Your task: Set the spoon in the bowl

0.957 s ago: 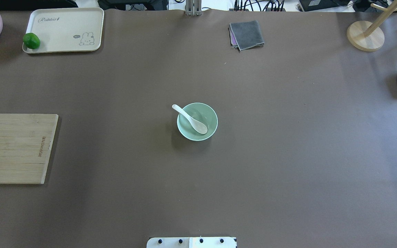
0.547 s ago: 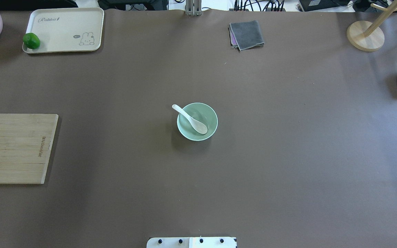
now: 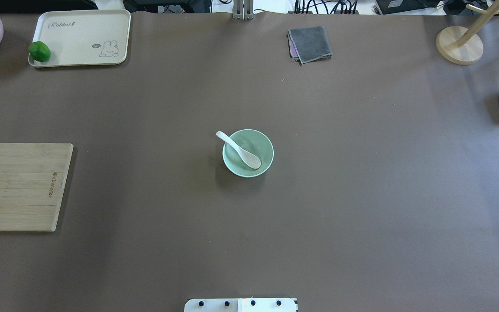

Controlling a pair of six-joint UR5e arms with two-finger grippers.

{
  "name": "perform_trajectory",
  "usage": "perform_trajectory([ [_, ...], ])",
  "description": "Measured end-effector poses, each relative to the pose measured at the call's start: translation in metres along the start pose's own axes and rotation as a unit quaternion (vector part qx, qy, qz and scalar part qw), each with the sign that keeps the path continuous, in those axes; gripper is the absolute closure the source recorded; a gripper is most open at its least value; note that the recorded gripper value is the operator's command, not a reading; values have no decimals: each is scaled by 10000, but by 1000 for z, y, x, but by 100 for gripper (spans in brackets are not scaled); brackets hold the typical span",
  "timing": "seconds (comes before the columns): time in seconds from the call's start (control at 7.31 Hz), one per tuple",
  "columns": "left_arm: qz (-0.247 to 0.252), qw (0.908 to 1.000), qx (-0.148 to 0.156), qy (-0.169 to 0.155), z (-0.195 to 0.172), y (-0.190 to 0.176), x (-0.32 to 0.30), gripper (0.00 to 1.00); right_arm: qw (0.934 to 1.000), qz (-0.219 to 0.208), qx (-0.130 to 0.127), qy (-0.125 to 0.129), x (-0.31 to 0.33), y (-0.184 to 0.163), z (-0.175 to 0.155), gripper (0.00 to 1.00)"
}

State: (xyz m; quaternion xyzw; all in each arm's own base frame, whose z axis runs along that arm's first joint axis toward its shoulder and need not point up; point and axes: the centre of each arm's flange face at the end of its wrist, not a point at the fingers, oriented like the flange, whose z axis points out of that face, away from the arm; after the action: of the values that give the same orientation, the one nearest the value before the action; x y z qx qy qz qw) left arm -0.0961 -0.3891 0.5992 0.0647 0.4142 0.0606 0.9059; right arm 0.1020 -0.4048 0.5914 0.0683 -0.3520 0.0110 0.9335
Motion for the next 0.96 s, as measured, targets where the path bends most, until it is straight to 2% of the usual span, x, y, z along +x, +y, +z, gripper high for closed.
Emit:
perform_trajectory([
  [0.96,15,10000,13,-1,-1,-2,0,2,10000,-15,-9,10,-1,-1,1,0],
])
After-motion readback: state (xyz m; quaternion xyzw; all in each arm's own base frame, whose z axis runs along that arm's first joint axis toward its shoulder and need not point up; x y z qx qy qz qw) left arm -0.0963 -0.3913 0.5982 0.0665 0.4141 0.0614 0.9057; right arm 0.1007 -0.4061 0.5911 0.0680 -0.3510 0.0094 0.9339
